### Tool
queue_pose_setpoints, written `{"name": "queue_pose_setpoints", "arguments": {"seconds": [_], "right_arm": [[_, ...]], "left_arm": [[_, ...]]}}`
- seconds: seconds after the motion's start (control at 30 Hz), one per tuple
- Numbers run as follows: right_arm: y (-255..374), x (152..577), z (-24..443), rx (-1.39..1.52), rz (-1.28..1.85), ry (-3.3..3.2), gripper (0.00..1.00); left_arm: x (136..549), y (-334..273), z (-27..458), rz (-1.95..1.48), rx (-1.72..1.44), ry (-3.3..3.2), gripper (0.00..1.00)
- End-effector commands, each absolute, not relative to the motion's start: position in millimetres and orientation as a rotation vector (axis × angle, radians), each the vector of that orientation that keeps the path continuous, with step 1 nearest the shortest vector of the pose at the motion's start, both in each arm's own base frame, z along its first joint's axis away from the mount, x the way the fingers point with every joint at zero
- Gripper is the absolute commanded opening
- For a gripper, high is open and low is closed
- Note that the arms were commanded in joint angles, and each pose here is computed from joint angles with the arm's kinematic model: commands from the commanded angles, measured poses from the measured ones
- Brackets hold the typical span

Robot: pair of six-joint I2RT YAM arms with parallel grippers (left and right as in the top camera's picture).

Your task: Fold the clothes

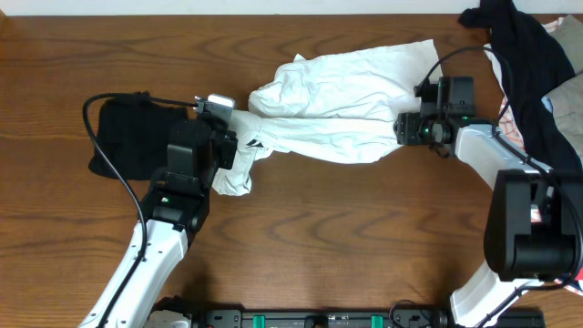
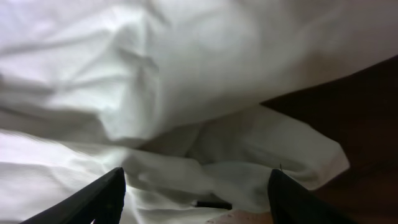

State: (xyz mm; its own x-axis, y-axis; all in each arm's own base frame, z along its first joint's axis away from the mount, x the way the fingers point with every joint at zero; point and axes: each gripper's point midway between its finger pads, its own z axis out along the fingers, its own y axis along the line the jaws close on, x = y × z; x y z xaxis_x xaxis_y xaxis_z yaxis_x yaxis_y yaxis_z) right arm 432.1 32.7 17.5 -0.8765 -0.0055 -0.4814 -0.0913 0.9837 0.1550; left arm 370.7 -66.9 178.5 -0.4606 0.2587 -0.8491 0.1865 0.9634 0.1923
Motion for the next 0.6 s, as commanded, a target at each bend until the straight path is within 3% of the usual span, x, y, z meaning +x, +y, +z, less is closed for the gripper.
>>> {"name": "queue_pose_setpoints", "arguments": {"seconds": [0.0, 0.33, 0.57], "right_arm": [[26.8, 431.4, 6.2, -0.19, 0.174, 2.647, 0.71], [-8.1, 431.5, 17.7, -0.67, -0.232, 2.587, 0.83], [-23.4, 432.3, 29.5, -0.758, -0.326, 2.554, 0.86]], "left_arm": [[371.9, -61.8, 190.1, 0.103, 0.284, 2.032, 0.06], [372.3, -61.8, 190.8, 0.102, 0.283, 2.028, 0.06], [380.3, -44.8, 202.3, 0.128, 0.221, 1.985, 0.06]]}}
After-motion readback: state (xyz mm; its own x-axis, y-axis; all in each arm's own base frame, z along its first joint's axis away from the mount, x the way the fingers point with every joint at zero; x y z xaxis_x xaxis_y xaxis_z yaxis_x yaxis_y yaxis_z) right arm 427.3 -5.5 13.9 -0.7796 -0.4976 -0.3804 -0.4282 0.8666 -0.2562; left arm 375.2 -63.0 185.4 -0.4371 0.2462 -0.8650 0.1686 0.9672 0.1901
